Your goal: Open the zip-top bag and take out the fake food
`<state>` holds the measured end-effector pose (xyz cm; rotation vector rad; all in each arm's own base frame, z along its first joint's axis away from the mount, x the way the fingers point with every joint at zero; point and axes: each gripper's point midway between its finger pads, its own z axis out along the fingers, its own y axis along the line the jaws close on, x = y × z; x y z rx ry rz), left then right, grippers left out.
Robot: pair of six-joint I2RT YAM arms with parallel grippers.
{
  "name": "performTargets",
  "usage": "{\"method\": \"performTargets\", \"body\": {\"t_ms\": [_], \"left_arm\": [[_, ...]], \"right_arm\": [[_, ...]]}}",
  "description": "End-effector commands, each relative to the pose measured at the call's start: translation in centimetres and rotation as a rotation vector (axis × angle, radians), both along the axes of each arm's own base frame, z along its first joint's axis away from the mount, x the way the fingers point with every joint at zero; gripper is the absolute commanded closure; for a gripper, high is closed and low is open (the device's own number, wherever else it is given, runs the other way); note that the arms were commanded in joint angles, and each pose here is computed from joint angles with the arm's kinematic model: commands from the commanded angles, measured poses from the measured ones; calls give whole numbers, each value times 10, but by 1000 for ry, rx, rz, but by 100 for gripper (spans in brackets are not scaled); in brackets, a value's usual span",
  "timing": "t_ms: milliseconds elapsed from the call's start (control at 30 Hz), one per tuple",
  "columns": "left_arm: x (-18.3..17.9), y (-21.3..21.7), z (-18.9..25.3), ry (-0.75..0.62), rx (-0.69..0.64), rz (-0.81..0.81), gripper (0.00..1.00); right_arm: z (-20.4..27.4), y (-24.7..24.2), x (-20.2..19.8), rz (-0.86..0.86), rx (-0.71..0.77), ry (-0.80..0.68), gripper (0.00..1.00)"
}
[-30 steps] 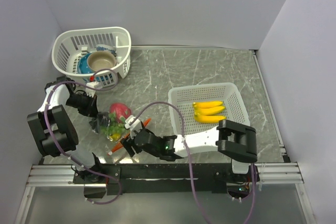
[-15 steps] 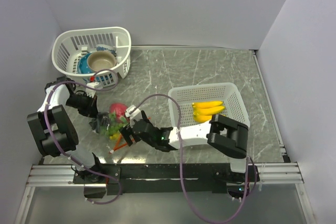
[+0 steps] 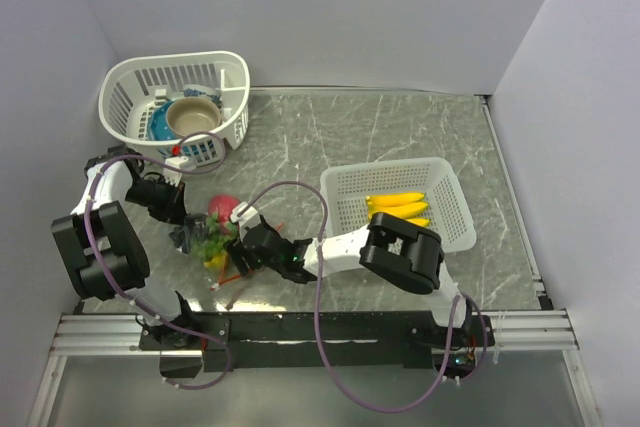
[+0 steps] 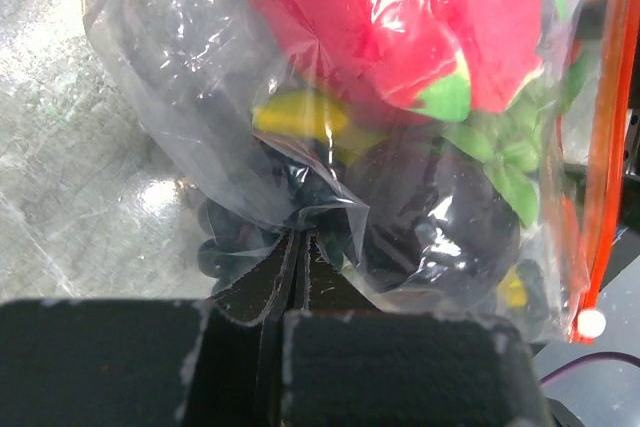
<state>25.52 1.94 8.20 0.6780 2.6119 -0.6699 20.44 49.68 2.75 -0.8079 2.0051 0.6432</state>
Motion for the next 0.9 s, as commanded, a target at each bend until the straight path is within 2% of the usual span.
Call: {"method": "performTargets", "body": {"t_ms": [0, 33, 67, 167, 400, 633, 867], "left_arm": [[-2, -4, 4, -8, -17, -21, 99], [-2, -4, 4, -6, -18, -20, 99], [-1, -4, 4, -11, -16, -18, 99], [0, -4, 5, -12, -19, -12, 99], [7, 3, 1, -16, 15, 25, 99], [18, 5, 1, -23, 13, 56, 99], [24, 7, 2, -25, 12, 73, 99]], "right_arm": [[13, 20, -4, 34, 81, 33, 50], [17, 19, -5, 37, 89, 33, 59], [17, 16, -6, 37, 87, 33, 76], [27, 5, -5, 19, 95, 18, 98], [64, -19, -13, 18, 131, -19, 100], [117, -54, -38, 38, 211, -29, 100], [124, -97, -67, 34, 208, 10, 100]]}}
